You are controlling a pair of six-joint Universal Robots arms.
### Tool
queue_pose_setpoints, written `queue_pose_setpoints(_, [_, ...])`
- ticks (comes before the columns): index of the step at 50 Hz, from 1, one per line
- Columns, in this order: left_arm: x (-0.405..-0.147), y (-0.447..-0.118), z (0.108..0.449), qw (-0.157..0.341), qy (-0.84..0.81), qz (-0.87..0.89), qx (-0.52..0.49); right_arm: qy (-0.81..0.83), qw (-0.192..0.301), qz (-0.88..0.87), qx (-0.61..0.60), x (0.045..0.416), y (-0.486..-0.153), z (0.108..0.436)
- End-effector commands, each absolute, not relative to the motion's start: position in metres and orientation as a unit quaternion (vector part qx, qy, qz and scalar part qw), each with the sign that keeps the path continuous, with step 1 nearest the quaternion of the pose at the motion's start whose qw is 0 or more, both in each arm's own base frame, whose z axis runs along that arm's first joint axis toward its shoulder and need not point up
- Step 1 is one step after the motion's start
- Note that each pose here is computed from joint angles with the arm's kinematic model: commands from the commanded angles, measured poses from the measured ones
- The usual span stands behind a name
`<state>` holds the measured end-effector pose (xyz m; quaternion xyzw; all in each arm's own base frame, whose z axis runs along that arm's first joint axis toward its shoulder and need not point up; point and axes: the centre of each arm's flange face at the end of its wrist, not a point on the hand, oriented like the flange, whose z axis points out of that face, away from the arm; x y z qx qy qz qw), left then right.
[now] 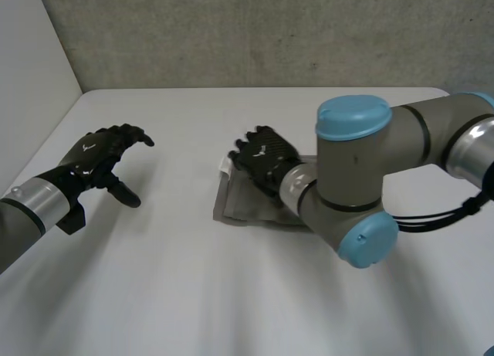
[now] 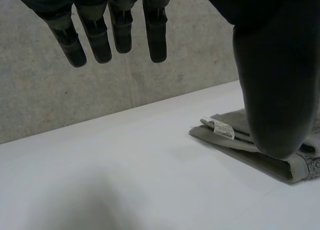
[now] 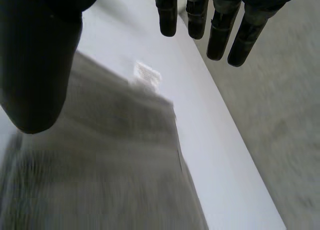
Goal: Fold the towel.
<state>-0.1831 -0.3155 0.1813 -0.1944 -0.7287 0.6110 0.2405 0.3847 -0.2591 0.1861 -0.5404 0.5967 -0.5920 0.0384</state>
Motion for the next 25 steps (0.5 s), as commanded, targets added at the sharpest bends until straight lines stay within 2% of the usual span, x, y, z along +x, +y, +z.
queue_pose_setpoints(1, [-0.186,-0.315,0.182,0.242,-0.724,0.614,-0.199,0.663,0.002,-0.568,-0.488,0.319,-0.277,0.192])
queue_pose_setpoints(6, [-0.19,-0.313,0.183,0.246,-0.722,0.614,-0.204,0.696,0.006,-0.561,-0.447,0.269,-0.284,0.173])
queue_pose_setpoints(11, [-0.195,-0.309,0.18,0.251,-0.723,0.609,-0.209,0.703,0.011,-0.57,-0.426,0.236,-0.296,0.163])
queue_pose_setpoints(25, [-0.199,-0.305,0.177,0.255,-0.724,0.604,-0.214,0.738,0.027,-0.542,-0.402,0.207,-0.317,0.128])
